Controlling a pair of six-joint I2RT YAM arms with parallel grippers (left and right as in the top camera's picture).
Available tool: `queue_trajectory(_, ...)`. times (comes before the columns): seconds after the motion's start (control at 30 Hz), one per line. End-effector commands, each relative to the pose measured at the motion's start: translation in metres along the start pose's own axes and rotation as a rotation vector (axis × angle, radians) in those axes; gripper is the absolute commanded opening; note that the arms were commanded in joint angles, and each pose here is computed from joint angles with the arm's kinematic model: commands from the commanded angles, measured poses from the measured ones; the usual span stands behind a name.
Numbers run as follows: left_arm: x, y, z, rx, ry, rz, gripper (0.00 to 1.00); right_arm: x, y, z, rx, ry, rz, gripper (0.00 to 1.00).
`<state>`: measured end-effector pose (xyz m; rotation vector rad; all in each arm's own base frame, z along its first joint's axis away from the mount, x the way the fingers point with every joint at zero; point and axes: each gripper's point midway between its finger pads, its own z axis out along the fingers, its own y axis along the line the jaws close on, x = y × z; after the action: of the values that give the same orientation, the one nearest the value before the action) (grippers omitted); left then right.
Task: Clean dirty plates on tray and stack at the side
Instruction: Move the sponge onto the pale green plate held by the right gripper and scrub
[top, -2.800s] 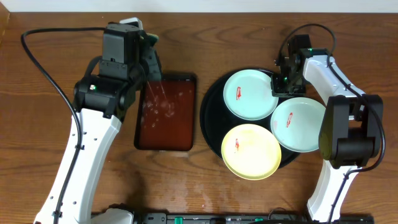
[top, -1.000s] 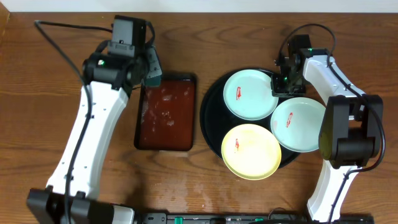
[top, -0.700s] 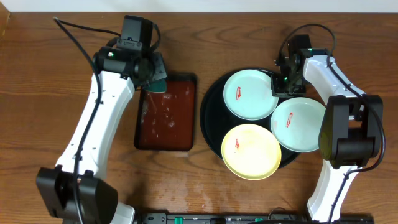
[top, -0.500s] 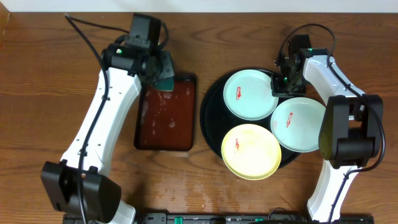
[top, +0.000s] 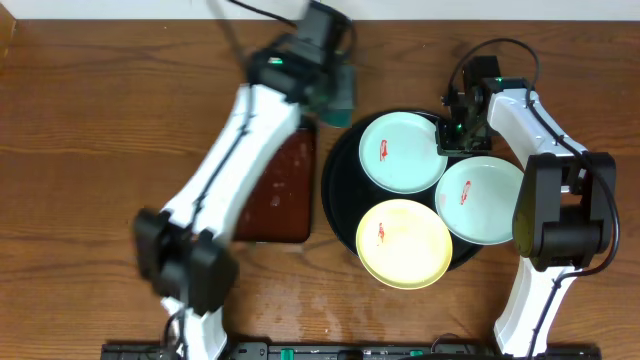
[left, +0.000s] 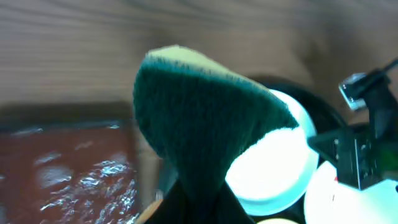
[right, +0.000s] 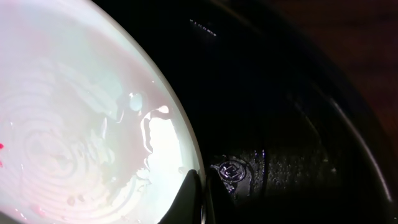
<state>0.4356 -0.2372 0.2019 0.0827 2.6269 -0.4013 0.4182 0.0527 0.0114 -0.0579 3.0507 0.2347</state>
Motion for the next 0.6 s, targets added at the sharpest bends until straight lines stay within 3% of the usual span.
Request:
queue_trajectory(0.0,0.020,-0.036,0.033,0.087,0.070,0.045,0.07,0.003,0.006,0.002,-0.019,0.016,-0.009,0.01)
queue_trajectory(0.23,0.043,-0.062,0.079,0.102,0.114,0.099,0.08,0.004,0.006,0.002,-0.020,0.018,-0.008,0.01)
queue_trajectory(0.57,0.060,-0.043,0.118,-0.018,0.141,0.116,0.07,0.003,0.006,0.002,-0.020,0.017,-0.008,0.01)
